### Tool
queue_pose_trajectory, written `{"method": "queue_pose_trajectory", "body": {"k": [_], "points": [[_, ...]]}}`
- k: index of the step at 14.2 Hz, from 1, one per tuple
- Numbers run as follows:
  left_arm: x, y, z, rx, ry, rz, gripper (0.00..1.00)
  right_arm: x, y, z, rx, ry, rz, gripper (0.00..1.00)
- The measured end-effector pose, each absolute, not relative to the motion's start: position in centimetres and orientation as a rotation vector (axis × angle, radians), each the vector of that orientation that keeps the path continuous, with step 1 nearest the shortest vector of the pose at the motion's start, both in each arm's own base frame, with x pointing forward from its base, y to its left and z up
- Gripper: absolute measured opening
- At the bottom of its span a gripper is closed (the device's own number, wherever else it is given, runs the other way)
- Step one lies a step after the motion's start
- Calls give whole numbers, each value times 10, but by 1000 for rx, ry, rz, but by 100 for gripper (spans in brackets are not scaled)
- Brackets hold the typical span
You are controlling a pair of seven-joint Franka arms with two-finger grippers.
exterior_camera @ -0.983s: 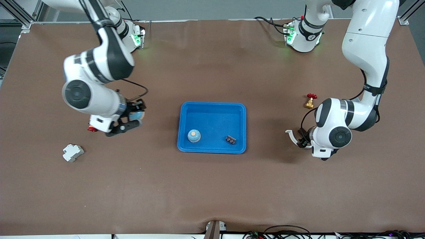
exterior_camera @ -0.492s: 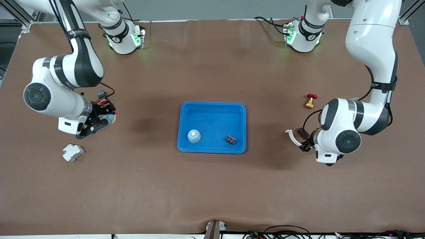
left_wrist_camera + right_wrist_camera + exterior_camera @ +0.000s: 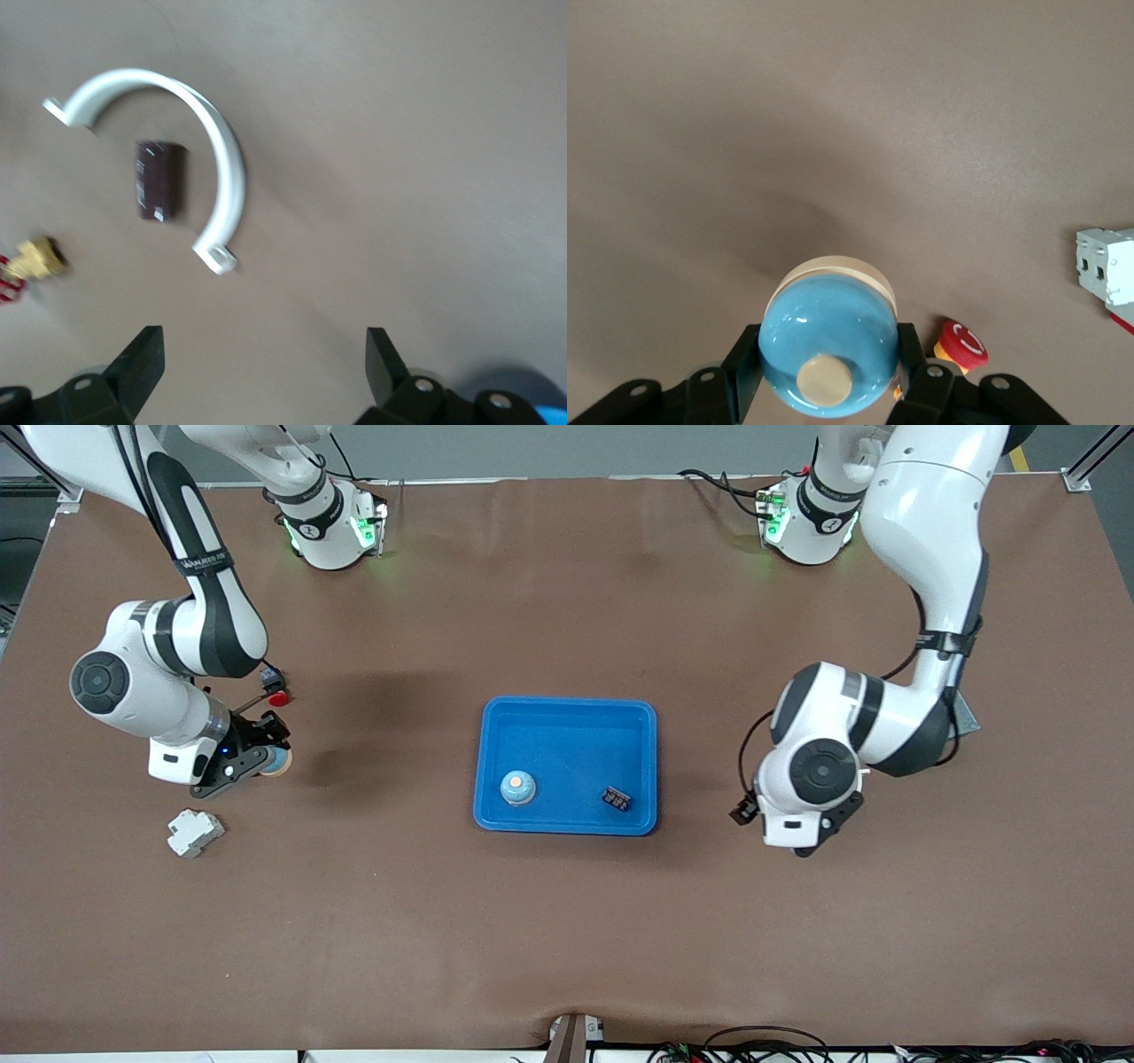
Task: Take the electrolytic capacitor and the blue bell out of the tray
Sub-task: 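Grasp the second capacitor with the left gripper while the right gripper lowers the bell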
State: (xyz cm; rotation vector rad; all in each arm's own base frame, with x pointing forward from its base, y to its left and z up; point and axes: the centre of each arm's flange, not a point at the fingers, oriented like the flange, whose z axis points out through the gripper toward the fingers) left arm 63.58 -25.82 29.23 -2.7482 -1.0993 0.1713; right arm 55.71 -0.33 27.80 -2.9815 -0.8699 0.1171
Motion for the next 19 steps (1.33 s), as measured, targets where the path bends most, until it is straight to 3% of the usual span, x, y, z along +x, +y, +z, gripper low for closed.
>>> {"method": "queue_pose_trajectory", "body": {"k": [9, 16, 19], "points": [[595, -404, 239, -2792, -1395, -19, 99, 580, -25, 217, -2991, -815, 174, 65], [586, -429, 213, -2794, -1482, -37, 78, 585, -25, 197, -2994, -817, 169, 65], [583, -438, 203, -2821, -1485, -49, 75, 587, -25, 195, -2995, -818, 167, 65]]}}
